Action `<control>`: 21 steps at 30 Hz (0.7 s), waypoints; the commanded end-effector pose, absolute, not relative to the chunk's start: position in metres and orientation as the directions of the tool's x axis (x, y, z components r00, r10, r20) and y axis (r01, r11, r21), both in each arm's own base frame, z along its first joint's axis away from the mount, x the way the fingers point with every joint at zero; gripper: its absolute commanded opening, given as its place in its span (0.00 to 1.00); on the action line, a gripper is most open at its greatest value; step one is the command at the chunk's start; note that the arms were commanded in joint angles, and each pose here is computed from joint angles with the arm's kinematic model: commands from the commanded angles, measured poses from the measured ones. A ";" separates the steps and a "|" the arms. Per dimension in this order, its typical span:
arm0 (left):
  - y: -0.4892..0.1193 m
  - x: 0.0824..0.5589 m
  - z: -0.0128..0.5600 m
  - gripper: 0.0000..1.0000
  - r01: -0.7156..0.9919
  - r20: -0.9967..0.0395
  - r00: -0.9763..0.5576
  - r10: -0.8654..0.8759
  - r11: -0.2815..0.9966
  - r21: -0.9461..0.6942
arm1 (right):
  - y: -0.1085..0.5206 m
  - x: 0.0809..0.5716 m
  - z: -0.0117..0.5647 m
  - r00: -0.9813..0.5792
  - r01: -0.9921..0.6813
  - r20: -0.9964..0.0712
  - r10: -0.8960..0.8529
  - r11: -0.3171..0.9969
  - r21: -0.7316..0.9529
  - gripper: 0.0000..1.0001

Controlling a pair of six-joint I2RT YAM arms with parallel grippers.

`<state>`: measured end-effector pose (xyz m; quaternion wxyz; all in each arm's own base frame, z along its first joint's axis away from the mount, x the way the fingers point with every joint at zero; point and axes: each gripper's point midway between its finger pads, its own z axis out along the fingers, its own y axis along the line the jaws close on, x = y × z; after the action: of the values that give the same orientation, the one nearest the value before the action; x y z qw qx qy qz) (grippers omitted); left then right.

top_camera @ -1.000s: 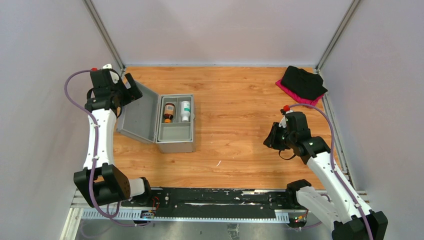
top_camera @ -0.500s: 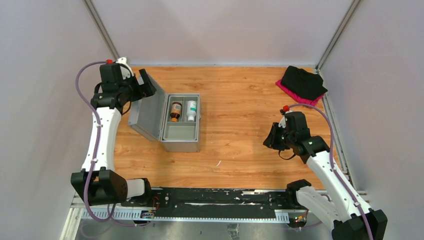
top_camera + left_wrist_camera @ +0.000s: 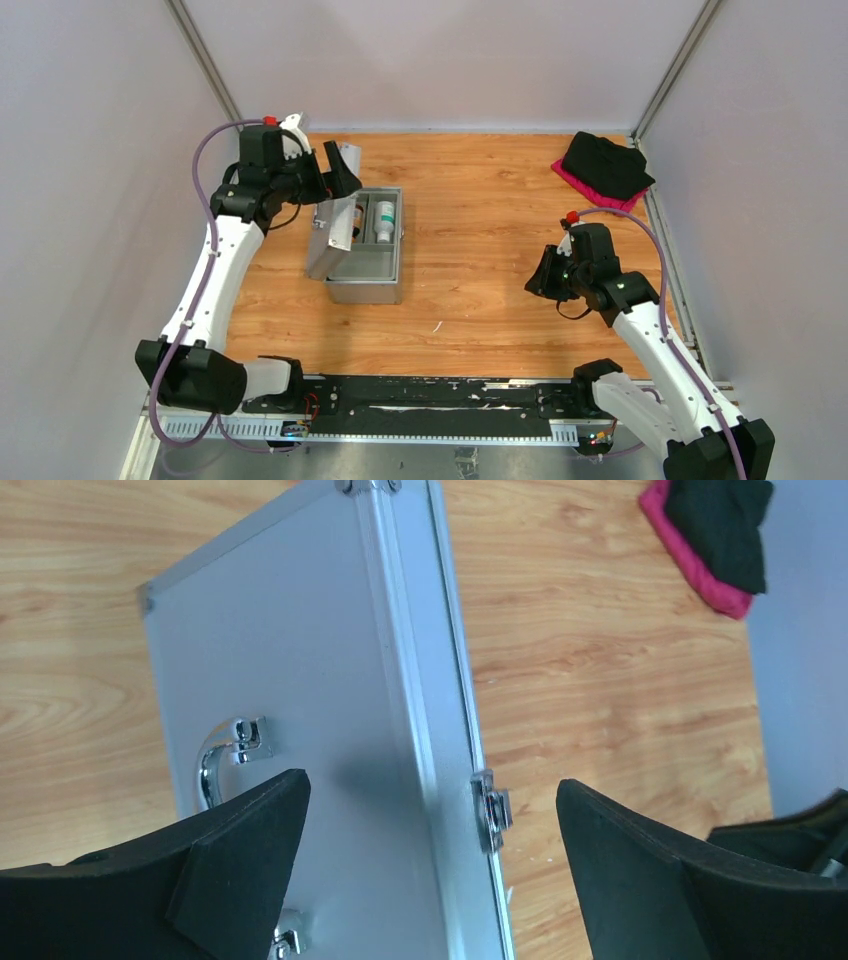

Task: Organize the medicine kit
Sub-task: Close the medicine box at the center of the board.

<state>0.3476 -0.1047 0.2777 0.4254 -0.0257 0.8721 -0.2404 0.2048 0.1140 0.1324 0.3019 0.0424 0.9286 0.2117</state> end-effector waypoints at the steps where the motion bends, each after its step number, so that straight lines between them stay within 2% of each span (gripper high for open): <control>1: -0.136 0.341 0.297 1.00 0.267 -0.737 -0.624 -0.259 0.816 -0.513 | 0.115 0.205 0.139 -0.816 -0.032 -0.530 0.231 0.897 0.440 0.24; 9: -0.152 0.340 0.298 1.00 0.342 -0.743 -0.602 -0.291 0.747 -0.570 | 0.121 0.204 0.140 -0.820 -0.050 -0.522 0.234 0.880 0.472 0.28; 16: -0.115 0.354 0.262 1.00 0.151 -0.750 -0.594 -0.291 0.875 -0.459 | 0.135 0.205 0.145 -0.827 -0.089 -0.511 0.233 0.843 0.530 0.42; 21: -0.082 0.372 0.243 1.00 -0.039 -0.754 -0.573 -0.322 0.929 -0.367 | 0.135 0.203 0.147 -0.821 -0.100 -0.522 0.233 0.841 0.532 0.57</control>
<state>0.3590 -0.1121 0.2622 0.4490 -0.0530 0.8586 -0.2416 0.2046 0.1329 0.1416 0.2935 0.0370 0.9177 0.2650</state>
